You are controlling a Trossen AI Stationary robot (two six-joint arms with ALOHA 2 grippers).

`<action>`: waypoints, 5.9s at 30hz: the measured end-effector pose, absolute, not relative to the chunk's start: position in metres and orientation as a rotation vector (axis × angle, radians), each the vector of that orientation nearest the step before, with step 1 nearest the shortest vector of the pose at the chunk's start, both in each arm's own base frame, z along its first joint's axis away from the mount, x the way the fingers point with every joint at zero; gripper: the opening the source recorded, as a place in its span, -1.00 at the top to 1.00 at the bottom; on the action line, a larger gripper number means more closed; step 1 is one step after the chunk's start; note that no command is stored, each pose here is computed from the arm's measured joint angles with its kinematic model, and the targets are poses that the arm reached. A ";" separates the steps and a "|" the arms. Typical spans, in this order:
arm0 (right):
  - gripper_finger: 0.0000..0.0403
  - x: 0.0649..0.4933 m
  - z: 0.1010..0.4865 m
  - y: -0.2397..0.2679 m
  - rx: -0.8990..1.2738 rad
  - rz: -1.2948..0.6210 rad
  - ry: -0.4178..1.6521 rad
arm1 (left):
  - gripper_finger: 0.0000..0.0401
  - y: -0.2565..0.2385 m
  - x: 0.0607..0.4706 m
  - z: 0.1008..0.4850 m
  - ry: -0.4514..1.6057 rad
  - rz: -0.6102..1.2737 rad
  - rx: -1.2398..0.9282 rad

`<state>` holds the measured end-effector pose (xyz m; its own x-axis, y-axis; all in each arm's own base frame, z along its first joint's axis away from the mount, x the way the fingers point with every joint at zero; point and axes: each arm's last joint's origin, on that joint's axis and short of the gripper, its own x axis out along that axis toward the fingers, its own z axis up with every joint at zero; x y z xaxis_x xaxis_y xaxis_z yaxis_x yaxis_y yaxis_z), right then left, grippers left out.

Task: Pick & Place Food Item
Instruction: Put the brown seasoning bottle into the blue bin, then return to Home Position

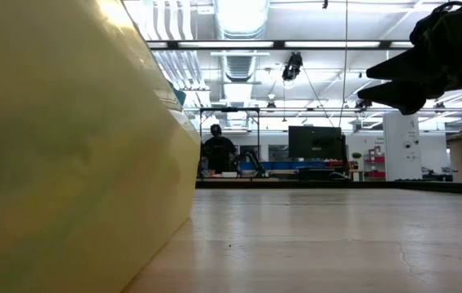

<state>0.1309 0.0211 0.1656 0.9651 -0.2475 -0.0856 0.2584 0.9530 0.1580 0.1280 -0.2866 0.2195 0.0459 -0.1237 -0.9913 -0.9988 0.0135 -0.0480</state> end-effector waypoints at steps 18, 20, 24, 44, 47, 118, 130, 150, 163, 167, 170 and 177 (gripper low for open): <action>-0.74 0.131 0.166 0.021 0.169 -0.258 0.065 | 0.08 -0.297 0.130 0.175 1.244 1.261 -1.164; -0.74 0.131 0.166 0.021 0.169 -0.258 0.065 | 0.08 -0.299 0.130 0.173 1.248 1.259 -1.168; -0.74 0.131 0.166 0.021 0.169 -0.257 0.065 | 0.01 -0.298 0.132 0.173 1.239 1.258 -1.174; -0.74 0.131 0.165 0.021 0.169 -0.257 0.065 | -0.60 -0.299 0.133 0.176 1.227 1.197 -1.180; -0.74 0.131 0.166 0.021 0.169 -0.257 0.065 | -0.60 -0.296 0.133 0.185 1.225 1.177 -1.202; -0.74 0.131 0.165 0.021 0.169 -0.257 0.066 | -0.54 -0.024 0.309 0.272 0.228 -0.127 0.051; -0.74 0.131 0.165 0.021 0.169 -0.257 0.066 | 0.36 0.043 0.284 0.238 0.260 -0.101 -0.012; -0.74 0.131 0.165 0.021 0.169 -0.257 0.066 | 0.99 0.029 0.153 0.178 -0.144 0.126 0.044; -0.74 0.131 0.165 0.021 0.169 -0.257 0.066 | 0.99 0.028 0.130 0.172 -0.064 0.249 0.032; -0.74 0.131 0.165 0.021 0.169 -0.257 0.066 | 0.99 0.027 0.122 0.171 -0.037 0.295 0.032; -0.74 0.131 0.165 0.021 0.169 -0.258 0.066 | 0.99 0.026 0.115 0.171 -0.038 0.310 0.032; -0.74 0.131 0.165 0.021 0.169 -0.257 0.066 | 0.99 0.020 0.098 0.175 -0.095 0.253 0.054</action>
<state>0.1309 0.0211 0.1655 0.9651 -0.2473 -0.0862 0.2583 0.9531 0.1579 0.0978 0.0202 0.1747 0.9636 0.2473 0.1011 -0.2525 0.9667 0.0418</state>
